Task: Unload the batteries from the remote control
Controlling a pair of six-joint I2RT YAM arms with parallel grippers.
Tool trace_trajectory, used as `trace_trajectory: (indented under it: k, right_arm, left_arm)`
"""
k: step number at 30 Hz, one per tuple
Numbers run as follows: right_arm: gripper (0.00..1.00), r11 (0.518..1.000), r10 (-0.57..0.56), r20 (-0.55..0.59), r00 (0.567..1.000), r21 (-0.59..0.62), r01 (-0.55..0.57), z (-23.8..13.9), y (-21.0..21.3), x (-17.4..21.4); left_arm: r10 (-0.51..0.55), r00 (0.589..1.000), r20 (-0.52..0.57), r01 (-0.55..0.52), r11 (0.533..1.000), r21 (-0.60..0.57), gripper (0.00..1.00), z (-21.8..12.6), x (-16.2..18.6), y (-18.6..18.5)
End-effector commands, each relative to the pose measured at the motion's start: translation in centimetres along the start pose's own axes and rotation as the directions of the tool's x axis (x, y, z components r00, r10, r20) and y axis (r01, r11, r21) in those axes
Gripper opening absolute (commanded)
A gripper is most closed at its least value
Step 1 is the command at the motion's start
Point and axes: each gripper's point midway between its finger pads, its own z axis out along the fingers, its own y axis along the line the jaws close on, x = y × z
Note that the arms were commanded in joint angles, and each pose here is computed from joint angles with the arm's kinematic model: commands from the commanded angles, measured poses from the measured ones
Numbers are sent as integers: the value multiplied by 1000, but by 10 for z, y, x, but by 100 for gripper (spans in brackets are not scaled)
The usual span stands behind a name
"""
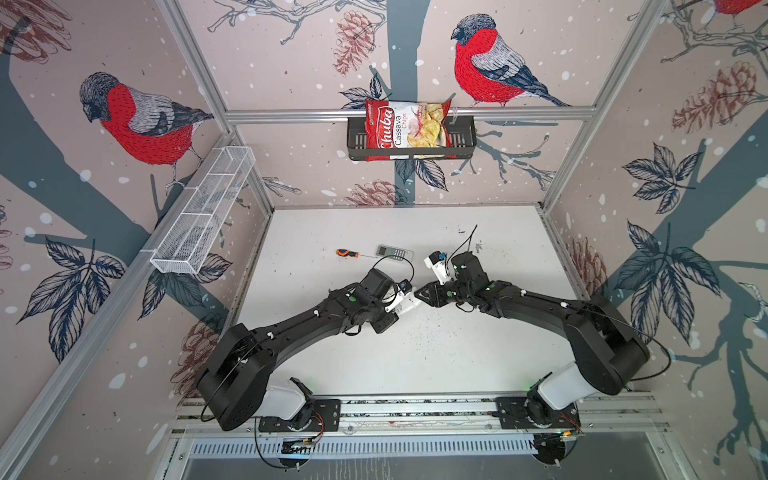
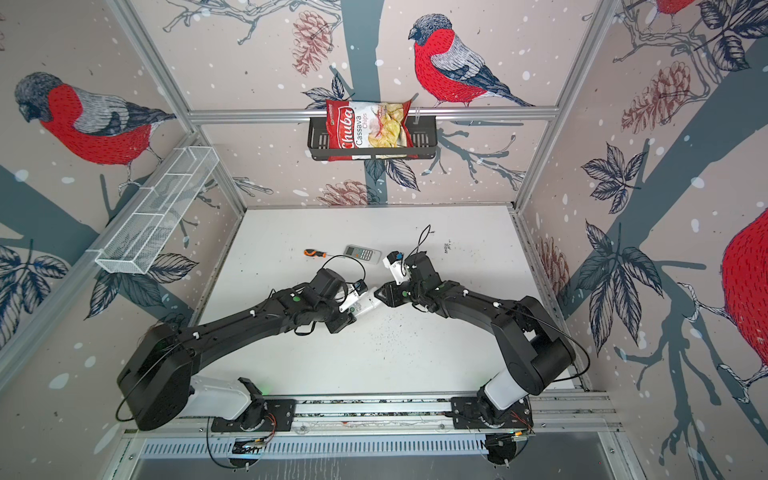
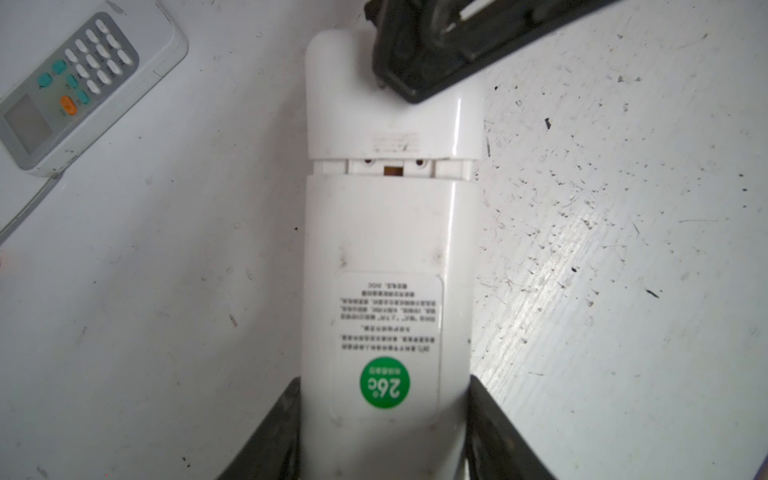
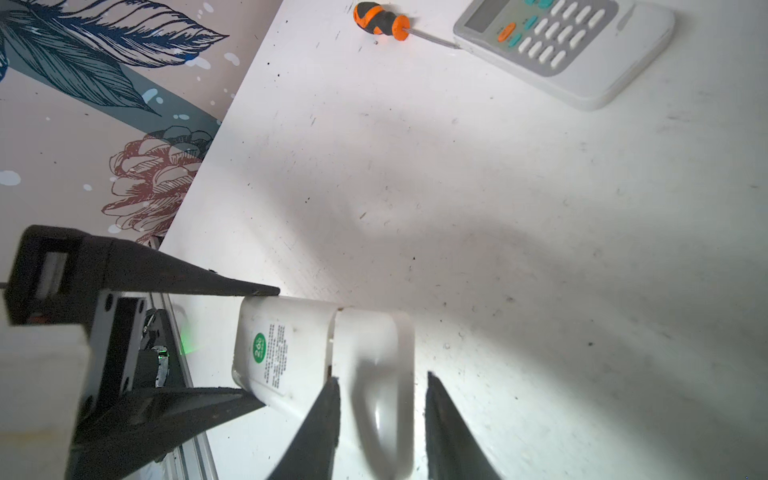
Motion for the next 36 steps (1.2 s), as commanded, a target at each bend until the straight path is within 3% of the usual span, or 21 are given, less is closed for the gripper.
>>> trace_trajectory:
  k: [1, 4, 9, 28, 36]
  right_arm:
    - [28, 1000, -2, 24, 1000, -22, 3, -2, 5, -5]
    - [26, 999, -5, 21, 1000, -36, 5, -2, 7, -4]
    - [32, 999, -7, 13, 1000, -47, 8, -2, 8, -2]
    - [17, 990, -10, 16, 1000, -137, 12, -5, 27, -1]
    - [32, 988, -16, -5, 1000, -153, 15, 0, 30, 2]
  left_arm:
    - [8, 1000, 28, -8, 1000, 1, 43, 1, -8, 0]
    - [6, 1000, 24, -6, 1000, 2, 43, 2, -7, 0]
    - [7, 1000, 22, -7, 1000, 0, 42, 2, -6, 0]
    - [4, 1000, 13, -4, 1000, -10, 41, 4, -4, 2]
    - [4, 1000, 13, -4, 1000, -14, 41, 4, -4, 3]
